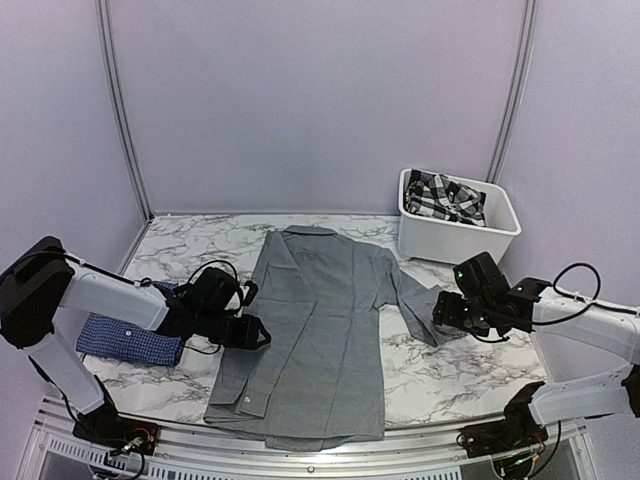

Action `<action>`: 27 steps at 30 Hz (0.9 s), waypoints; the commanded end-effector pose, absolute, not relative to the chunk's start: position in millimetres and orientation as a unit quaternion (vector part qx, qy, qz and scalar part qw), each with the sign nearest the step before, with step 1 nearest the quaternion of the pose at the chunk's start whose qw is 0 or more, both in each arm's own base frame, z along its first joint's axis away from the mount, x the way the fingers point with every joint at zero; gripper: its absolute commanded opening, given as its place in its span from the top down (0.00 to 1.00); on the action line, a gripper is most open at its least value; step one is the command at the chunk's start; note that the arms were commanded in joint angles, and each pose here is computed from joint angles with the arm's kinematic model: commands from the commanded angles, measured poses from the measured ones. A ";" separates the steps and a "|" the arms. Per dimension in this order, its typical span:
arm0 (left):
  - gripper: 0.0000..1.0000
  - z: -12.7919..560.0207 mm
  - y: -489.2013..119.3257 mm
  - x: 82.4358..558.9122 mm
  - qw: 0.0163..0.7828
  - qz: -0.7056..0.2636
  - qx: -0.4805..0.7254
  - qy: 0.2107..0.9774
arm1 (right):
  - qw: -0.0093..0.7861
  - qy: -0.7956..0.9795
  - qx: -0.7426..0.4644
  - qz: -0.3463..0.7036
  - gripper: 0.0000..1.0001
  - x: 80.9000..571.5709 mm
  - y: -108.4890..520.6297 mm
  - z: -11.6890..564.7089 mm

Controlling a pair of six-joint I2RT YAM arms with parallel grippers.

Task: Fold and stack the long sleeve shirts
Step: Pick up the sleeve from the center of the board.

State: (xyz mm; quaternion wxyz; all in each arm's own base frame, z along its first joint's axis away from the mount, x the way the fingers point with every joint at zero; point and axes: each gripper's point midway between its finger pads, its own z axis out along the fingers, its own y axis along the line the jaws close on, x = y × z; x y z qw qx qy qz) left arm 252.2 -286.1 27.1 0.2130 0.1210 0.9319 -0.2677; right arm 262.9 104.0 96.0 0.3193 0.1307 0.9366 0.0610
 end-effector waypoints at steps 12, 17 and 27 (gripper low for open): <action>0.51 68.4 -315.6 287.2 0.242 -0.247 0.110 0.932 | 0.333 0.911 0.198 0.142 0.20 283.1 46.6 61.3; 0.51 92.2 -335.1 295.1 0.275 -0.289 0.112 0.910 | 0.349 0.897 0.198 0.186 0.30 297.3 53.7 55.3; 0.50 132.1 -371.7 293.9 0.287 -0.380 0.155 0.865 | 0.446 0.860 0.133 0.209 0.94 322.7 64.8 119.9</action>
